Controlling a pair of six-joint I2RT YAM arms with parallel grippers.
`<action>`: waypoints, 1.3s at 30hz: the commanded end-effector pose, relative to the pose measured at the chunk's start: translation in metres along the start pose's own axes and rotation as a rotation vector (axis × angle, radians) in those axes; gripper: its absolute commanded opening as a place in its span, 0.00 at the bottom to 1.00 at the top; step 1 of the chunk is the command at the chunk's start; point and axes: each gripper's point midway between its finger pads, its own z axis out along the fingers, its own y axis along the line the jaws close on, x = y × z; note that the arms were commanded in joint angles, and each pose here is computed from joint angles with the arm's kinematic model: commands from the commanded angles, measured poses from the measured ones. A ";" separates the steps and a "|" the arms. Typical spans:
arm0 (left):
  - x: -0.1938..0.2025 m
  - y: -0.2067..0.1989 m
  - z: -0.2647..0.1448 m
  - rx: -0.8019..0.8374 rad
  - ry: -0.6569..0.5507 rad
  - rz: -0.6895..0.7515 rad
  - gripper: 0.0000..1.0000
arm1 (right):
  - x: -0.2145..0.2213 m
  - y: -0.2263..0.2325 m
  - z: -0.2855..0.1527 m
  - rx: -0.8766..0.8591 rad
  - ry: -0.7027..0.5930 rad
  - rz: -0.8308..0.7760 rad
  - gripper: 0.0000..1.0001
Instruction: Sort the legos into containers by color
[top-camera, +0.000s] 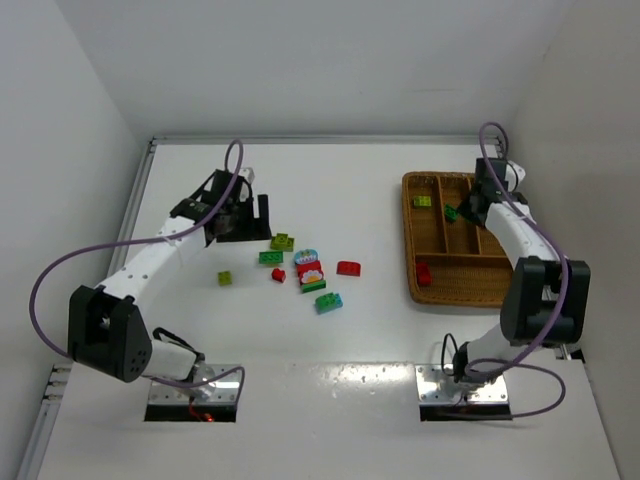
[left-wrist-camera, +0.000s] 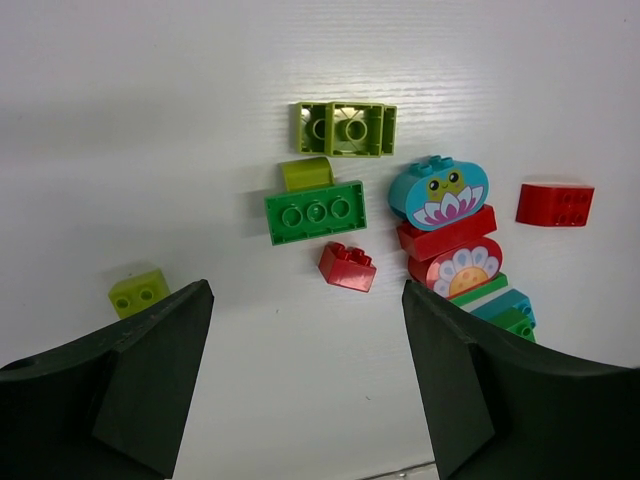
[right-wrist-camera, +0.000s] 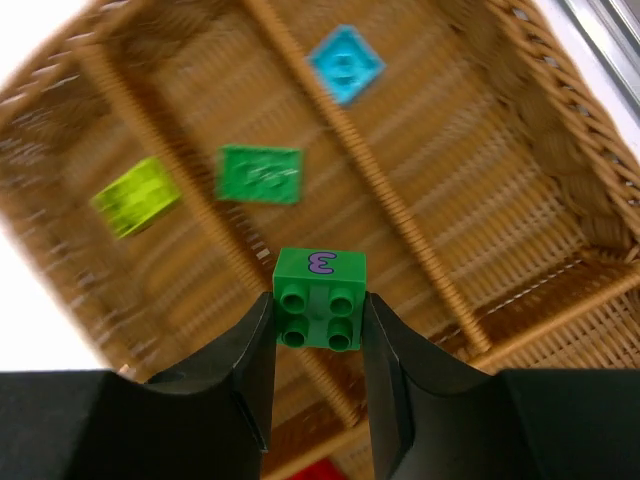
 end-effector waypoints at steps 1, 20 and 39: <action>-0.013 -0.001 -0.002 0.012 -0.029 0.001 0.83 | -0.008 -0.009 0.023 0.027 -0.007 0.069 0.31; -0.024 0.009 -0.012 -0.068 -0.091 -0.035 0.83 | 0.114 0.163 -0.093 -0.511 0.154 -0.565 0.64; -0.027 0.008 -0.014 -0.044 -0.101 -0.082 0.82 | 0.259 0.166 -0.080 -0.622 0.416 -1.192 0.77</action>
